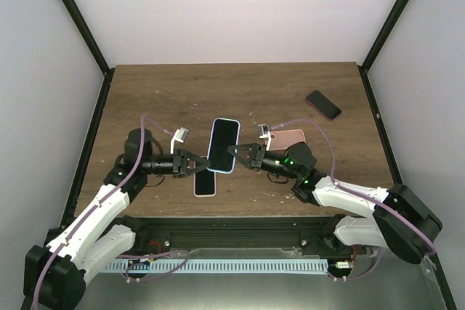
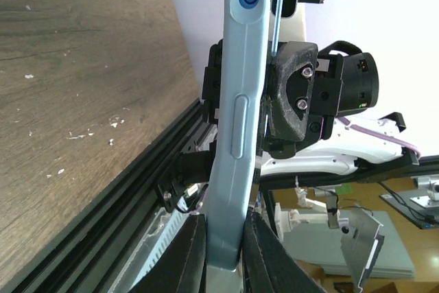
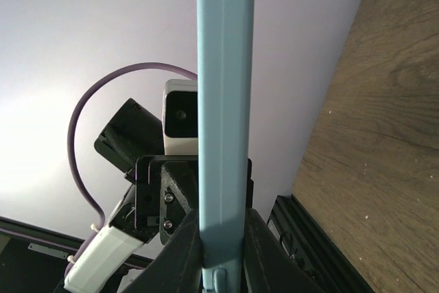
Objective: Put the phone into the phone case
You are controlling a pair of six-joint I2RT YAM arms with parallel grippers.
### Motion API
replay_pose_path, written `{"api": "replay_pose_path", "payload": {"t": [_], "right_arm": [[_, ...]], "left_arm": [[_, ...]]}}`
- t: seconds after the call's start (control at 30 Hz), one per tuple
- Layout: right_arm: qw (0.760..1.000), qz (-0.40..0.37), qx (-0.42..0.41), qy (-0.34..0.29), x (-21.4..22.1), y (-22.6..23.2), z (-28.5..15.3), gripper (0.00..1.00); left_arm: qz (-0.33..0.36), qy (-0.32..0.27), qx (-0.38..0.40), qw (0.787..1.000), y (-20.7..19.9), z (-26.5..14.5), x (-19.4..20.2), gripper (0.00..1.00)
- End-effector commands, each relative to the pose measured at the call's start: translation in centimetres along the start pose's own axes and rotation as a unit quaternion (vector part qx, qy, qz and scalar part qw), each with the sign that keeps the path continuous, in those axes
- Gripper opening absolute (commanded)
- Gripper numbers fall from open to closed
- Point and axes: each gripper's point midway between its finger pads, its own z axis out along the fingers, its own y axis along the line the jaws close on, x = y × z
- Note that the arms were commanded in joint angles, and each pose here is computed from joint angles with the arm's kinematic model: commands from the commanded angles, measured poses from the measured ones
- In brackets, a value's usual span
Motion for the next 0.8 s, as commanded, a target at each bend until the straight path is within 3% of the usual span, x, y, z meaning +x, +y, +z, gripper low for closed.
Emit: {"api": "replay_pose_path", "payload": {"t": [0.0,0.17,0.23,0.3,0.43,0.6,0.77], "right_arm": [[0.998,-0.043,-0.044,-0.013,-0.7,2.7,0.1,0.09],[0.998,-0.041,-0.042,0.011,0.1,2.4,0.3,0.08],[0.998,-0.042,-0.046,0.021,0.5,2.3,0.3,0.08],[0.997,-0.044,-0.048,0.031,0.8,2.3,0.3,0.08],[0.996,-0.049,-0.055,0.056,1.5,2.6,0.7,0.08],[0.993,-0.051,-0.062,0.088,2.3,2.7,1.3,0.09],[0.992,-0.042,-0.052,0.105,2.8,1.9,1.7,0.19]], "left_arm": [[-0.013,0.001,-0.041,0.999,1.2,0.0,0.0,0.03],[0.006,-0.014,-0.024,1.000,-0.2,-0.3,-0.4,0.43],[0.012,-0.020,-0.015,1.000,-0.6,-0.3,-0.7,0.51],[0.014,-0.019,-0.010,1.000,-0.6,-0.1,-0.9,0.53],[0.006,-0.006,-0.001,1.000,-0.3,0.4,-1.2,0.45],[0.006,-0.006,0.003,1.000,-0.3,0.7,-1.8,0.25],[0.005,-0.008,0.013,1.000,-0.3,1.0,-2.2,0.05]]}}
